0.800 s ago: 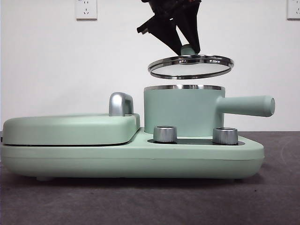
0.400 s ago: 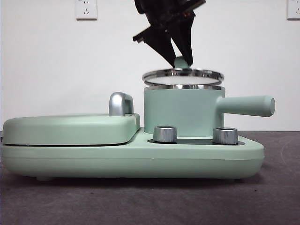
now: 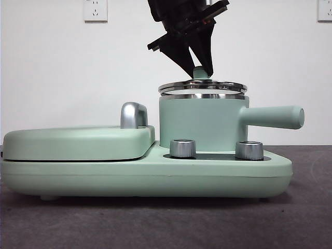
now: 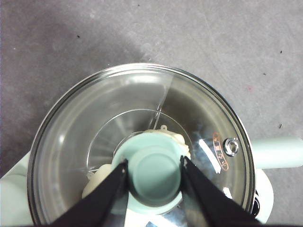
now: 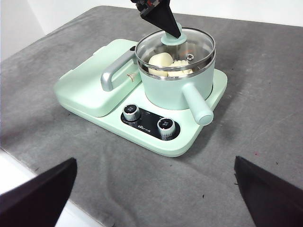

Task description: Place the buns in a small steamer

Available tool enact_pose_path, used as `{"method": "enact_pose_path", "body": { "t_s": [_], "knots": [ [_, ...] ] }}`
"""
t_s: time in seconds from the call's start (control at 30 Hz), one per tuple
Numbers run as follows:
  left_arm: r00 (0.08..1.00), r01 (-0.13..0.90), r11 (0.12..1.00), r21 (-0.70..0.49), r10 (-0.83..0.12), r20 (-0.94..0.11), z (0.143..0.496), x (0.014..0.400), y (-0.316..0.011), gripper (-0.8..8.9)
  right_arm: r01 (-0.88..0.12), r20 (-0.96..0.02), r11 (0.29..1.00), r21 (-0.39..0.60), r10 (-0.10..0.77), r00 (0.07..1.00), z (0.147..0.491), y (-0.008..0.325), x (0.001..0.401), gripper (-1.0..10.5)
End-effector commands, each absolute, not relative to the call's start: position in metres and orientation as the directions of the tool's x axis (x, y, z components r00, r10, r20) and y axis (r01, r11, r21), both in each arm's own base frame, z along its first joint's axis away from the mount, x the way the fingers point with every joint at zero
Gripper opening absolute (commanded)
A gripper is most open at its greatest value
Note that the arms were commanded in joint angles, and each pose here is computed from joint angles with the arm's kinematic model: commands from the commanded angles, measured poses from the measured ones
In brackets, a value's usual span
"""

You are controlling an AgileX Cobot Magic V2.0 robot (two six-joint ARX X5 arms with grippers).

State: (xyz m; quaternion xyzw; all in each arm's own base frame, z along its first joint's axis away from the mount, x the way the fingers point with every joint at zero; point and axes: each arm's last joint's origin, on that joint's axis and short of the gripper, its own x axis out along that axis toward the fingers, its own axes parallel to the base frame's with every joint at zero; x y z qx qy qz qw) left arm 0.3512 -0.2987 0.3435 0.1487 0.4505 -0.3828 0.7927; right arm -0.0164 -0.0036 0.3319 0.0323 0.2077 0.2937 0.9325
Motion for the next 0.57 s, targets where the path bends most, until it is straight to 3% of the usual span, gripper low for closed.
{"method": "enact_pose_path", "body": {
  "t_s": [0.03,0.57],
  "knots": [
    [0.314,0.756,0.646,-0.102,-0.496,-0.81,0.346,0.352,-0.304,0.17,-0.526,-0.351,0.831,0.183,0.555,0.755,0.335,-0.005,-0.017,5.4],
    [0.261,0.765,0.633,-0.116,-0.471,-0.843,0.32,0.354,-0.32,0.18,-0.515,-0.352,0.838,0.179,0.543,0.762,0.335,-0.005,-0.017,5.4]
  ]
}}
